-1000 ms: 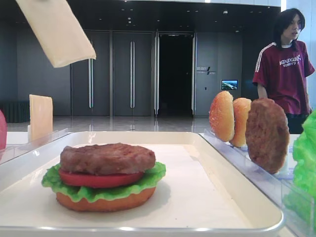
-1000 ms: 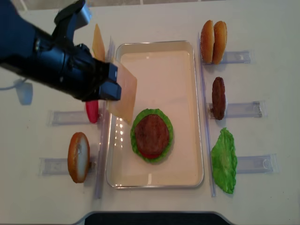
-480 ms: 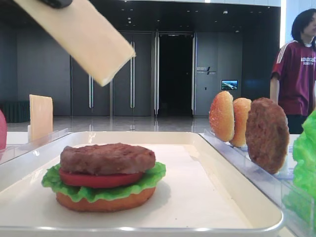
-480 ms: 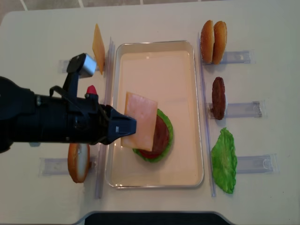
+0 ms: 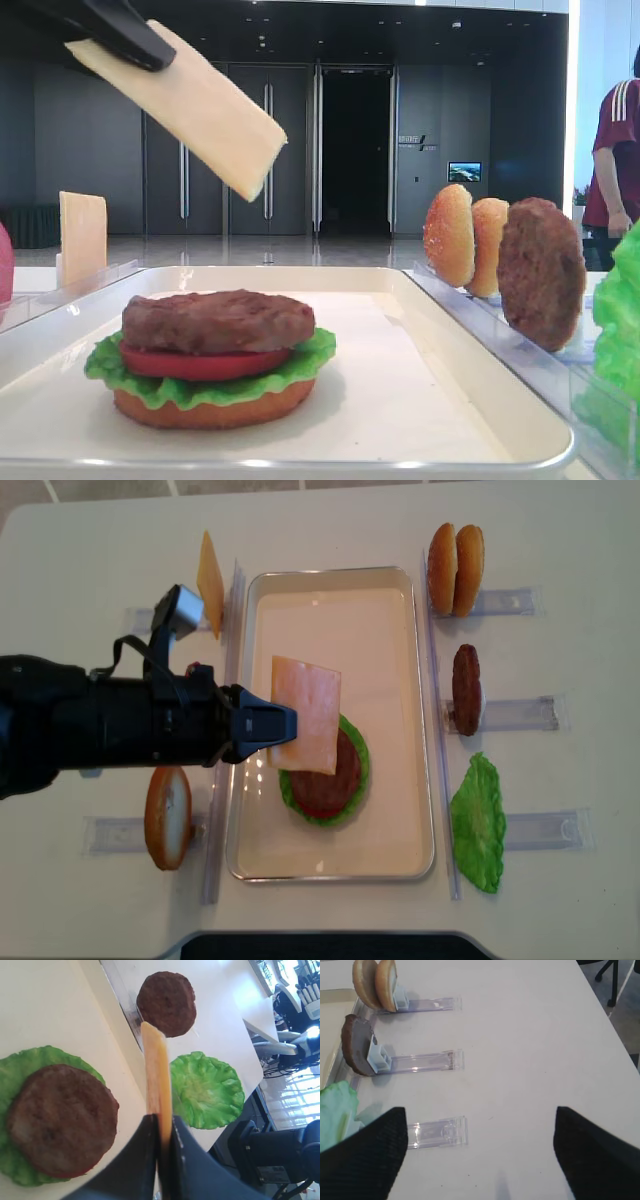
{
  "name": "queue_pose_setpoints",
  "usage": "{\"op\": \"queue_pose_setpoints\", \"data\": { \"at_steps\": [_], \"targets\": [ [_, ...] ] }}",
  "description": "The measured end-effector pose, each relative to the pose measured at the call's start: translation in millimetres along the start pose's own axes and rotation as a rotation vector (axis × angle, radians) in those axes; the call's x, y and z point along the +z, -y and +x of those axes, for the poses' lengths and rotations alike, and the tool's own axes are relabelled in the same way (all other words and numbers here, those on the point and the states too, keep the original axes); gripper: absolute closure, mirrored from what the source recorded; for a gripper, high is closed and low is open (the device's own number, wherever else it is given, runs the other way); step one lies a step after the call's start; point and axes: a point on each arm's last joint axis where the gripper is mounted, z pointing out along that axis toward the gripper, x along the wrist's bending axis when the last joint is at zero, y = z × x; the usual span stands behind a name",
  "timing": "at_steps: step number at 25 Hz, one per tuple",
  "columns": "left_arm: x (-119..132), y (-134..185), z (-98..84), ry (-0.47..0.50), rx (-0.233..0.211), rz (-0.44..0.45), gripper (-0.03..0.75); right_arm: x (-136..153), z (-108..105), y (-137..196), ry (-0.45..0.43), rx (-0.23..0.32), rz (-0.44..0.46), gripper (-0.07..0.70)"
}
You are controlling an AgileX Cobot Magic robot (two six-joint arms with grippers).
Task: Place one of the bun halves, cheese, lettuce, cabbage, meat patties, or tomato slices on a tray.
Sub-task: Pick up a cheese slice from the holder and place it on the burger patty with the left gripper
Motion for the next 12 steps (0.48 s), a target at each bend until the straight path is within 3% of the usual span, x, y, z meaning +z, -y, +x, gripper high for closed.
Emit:
{"op": "queue_pose_setpoints", "data": {
  "at_steps": [7,12],
  "targets": [
    [23.2,4.8,13.7,0.107,-0.078,0.072,0.689,0.0,0.0,0.0,0.0,0.0,0.0,0.039],
    [34.4,8.8,25.3,0.103,-0.135,0.106,0.689,0.0,0.0,0.0,0.0,0.0,0.0,0.039]
  ]
}}
